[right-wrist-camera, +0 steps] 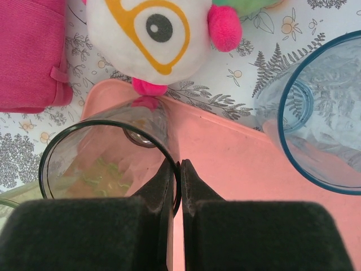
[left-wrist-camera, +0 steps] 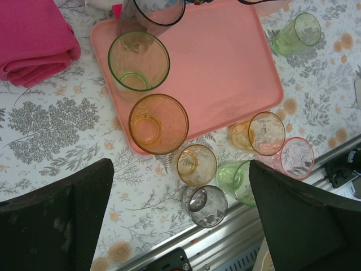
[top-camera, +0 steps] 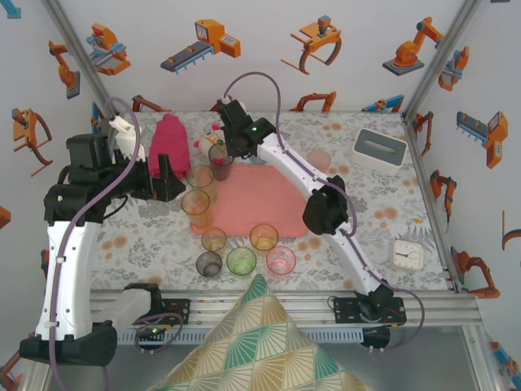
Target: Place the glasses into the tray
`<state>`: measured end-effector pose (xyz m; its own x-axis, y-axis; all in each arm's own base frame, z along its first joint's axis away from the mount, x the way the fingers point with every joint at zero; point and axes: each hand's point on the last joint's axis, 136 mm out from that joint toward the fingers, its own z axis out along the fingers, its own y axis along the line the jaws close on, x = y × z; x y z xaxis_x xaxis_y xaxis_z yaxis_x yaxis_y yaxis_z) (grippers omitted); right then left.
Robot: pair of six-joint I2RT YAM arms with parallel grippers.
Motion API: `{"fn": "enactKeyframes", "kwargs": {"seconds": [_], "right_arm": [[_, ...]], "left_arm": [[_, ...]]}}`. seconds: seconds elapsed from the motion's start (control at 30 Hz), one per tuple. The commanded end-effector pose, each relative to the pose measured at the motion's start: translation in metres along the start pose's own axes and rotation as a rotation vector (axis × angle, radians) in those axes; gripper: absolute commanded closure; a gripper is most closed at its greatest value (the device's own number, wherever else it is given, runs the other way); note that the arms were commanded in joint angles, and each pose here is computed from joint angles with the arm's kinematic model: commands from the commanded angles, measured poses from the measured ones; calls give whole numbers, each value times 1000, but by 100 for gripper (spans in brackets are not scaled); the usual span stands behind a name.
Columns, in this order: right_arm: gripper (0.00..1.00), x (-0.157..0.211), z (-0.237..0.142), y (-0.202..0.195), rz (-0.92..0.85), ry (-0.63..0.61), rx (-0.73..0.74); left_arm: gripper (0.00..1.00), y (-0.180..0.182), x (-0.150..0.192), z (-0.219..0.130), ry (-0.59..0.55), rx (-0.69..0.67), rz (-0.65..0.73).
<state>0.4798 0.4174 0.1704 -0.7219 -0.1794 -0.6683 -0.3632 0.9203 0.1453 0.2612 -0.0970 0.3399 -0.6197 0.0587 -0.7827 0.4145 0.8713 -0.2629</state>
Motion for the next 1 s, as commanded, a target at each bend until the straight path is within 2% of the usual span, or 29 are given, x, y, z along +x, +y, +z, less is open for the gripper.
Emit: {"fn": "enactKeyframes", "kwargs": {"seconds": [0.0, 0.23, 0.47, 0.7, 0.97], "right_arm": [[92, -8, -2, 7, 23, -30, -24], [90, -8, -1, 10, 26, -29, -36], [82, -12, -5, 11, 26, -41, -41], [80, -15, -6, 14, 28, -45, -61], [72, -14, -5, 14, 33, -40, -65]], "left_arm": [[3, -2, -4, 1, -14, 18, -10], [3, -1, -3, 2, -13, 18, -10], [3, -1, -4, 2, -16, 16, -10], [3, -2, -6, 0, -22, 22, -14], [3, -2, -5, 0, -23, 22, -16]]}}
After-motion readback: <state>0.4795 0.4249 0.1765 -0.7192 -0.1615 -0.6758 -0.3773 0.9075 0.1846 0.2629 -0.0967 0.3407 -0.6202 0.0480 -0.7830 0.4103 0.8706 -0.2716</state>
